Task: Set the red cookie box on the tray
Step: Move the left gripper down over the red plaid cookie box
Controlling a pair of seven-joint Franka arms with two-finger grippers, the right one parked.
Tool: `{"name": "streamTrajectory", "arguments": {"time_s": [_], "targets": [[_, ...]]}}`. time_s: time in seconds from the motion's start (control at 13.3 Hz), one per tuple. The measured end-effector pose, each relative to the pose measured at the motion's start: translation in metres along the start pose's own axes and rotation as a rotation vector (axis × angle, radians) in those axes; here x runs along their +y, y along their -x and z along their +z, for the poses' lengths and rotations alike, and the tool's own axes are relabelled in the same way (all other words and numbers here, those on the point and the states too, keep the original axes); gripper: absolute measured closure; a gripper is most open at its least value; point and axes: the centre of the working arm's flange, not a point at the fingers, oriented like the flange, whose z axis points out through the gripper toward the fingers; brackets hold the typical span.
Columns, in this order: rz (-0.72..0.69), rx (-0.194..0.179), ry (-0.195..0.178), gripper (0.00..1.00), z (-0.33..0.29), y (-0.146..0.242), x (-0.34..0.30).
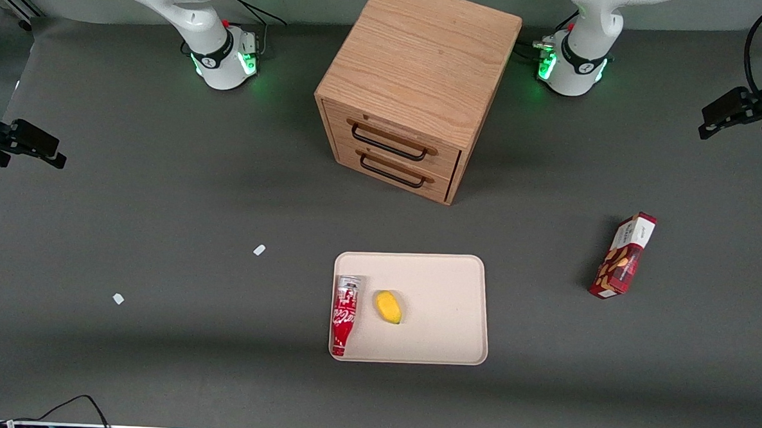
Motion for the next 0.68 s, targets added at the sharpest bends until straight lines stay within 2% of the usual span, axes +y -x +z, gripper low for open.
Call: {"name": "streamTrajectory", "arguments": {"time_s": [0.15,0.45,0.68], "targets": [[0.037,-0.003,0.000,0.00,0.028,-0.018,0.001],[0.190,-0.035,0.006,0.00,0.106,-0.064,-0.001],[0.264,-0.063,-0.011,0.00,0.176,-0.099,-0.006]]}}
